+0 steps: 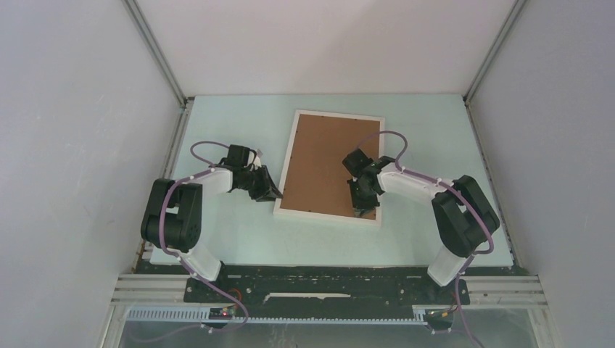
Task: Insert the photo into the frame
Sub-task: Install the photo frame at the center of the board.
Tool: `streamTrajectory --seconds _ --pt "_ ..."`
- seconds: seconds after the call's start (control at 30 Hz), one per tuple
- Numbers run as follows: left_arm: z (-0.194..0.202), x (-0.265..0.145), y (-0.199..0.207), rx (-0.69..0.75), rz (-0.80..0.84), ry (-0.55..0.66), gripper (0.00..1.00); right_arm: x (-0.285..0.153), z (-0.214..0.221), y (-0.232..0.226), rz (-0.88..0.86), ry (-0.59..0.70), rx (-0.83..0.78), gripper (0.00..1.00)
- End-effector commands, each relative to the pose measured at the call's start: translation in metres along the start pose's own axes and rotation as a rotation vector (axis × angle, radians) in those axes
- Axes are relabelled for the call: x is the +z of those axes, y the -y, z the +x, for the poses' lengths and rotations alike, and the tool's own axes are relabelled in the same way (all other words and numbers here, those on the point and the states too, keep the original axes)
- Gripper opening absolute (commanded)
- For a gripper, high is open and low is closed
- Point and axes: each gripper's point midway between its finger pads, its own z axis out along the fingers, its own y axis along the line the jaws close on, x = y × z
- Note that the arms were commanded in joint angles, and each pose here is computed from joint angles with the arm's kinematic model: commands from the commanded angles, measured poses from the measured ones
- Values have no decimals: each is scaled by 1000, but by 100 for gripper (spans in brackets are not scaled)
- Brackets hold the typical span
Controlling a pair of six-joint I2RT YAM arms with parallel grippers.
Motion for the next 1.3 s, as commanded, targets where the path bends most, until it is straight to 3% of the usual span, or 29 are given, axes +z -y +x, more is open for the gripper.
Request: streamTrajectory --seconds 0.0,0.27,0.63,1.0,1.27 --pt "21 4 -7 -24 -25 -63 12 11 13 26 169 -30 -27 21" --pt "22 3 -9 -25 -29 -64 12 19 17 29 223 -74 -30 18" --pt "23 3 -9 -26 -29 -65 12 30 11 31 245 -235 -4 16" --pt "23 3 -9 -25 -27 -63 11 38 8 32 398 -249 -41 14" --pt "24 3 -7 -28 -17 -61 10 49 7 35 392 -251 -32 13"
